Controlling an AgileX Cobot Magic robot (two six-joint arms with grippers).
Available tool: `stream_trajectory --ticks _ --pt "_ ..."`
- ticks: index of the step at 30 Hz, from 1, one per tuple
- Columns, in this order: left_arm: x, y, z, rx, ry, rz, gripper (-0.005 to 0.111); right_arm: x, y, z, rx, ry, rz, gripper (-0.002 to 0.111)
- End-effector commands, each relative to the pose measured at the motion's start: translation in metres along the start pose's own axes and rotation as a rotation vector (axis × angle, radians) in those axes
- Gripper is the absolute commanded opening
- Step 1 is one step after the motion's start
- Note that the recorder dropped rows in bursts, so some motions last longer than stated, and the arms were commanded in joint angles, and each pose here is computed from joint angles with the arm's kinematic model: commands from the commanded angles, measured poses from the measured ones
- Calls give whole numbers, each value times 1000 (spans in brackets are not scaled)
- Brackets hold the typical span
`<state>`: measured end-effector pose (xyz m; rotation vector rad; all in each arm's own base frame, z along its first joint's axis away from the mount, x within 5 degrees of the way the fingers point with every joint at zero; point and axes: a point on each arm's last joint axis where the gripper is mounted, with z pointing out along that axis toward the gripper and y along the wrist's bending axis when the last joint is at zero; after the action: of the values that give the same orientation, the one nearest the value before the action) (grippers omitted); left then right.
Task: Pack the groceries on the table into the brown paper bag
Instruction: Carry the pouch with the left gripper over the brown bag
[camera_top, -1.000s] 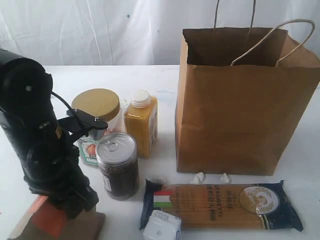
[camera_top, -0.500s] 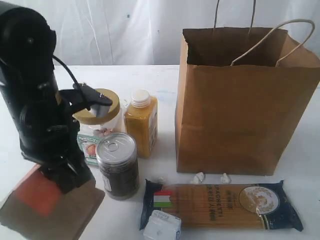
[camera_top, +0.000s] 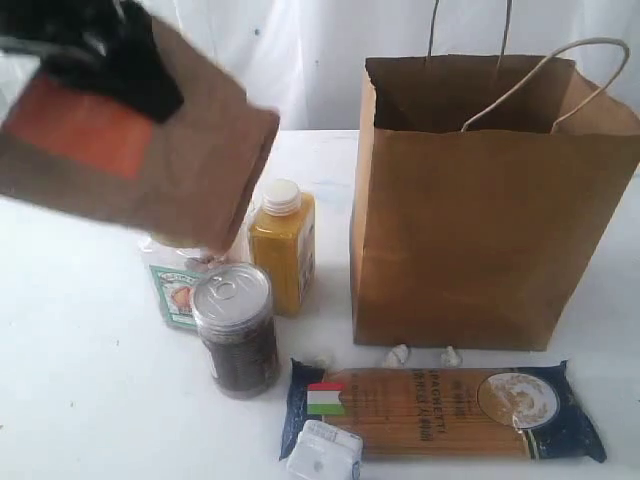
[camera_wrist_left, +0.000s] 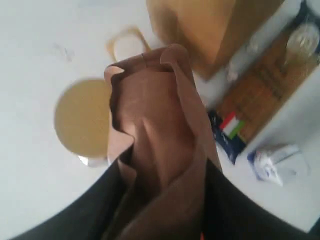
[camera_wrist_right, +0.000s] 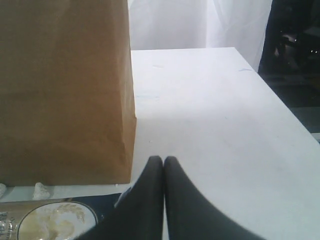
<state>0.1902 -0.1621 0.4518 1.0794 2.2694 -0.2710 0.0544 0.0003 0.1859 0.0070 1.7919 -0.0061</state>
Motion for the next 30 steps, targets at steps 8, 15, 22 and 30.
stream_trajectory --ticks 8,15,22,30 --pt "-91 -36 -12 324 -822 533 0 0 0 0 -2 -8 -2 0" --pt "-119 -21 60 235 -854 501 0 0 0 0 -2 -8 -2 0" --pt "-123 -23 41 239 -918 485 0 0 0 0 -2 -8 -2 0" --pt "-126 -24 42 278 -929 464 0 0 0 0 -2 -8 -2 0"
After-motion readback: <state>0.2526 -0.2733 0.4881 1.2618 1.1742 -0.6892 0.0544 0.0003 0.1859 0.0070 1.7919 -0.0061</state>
